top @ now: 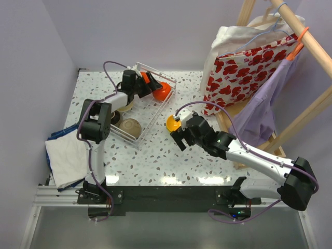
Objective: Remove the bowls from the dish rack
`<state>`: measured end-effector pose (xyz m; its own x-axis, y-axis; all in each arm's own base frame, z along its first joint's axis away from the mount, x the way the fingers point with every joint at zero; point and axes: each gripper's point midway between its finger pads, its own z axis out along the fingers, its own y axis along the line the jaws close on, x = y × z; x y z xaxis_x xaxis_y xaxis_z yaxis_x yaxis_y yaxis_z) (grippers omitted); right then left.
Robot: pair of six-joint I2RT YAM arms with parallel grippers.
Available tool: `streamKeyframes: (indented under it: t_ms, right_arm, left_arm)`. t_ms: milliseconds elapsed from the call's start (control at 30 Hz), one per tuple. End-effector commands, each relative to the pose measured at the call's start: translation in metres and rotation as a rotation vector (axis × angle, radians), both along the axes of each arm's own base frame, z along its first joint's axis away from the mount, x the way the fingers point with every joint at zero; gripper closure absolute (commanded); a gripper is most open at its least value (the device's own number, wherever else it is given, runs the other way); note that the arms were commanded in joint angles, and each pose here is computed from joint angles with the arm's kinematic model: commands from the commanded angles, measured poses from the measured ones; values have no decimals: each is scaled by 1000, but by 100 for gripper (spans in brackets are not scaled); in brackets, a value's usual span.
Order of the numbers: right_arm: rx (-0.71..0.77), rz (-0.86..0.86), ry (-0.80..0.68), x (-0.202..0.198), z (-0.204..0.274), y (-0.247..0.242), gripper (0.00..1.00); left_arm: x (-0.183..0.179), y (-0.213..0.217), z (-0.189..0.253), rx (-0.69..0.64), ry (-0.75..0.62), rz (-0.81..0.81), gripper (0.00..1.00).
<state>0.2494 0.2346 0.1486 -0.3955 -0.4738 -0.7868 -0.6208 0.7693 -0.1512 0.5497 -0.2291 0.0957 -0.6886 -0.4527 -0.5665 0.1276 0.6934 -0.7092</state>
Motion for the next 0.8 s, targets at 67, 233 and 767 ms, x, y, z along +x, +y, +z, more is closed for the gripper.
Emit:
streamKeyframes:
  t_ms: [67, 233, 767]
  right_arm:
    - [37, 15, -14, 5, 7, 11, 1]
    - [39, 19, -12, 5, 7, 13, 1]
    - [35, 20, -8, 4, 5, 12, 1]
  left_arm:
    - [-2, -12, 0, -41, 4, -65, 0]
    - [-7, -17, 2, -85, 24, -93, 0]
    - [-15, -25, 24, -301, 65, -43, 4]
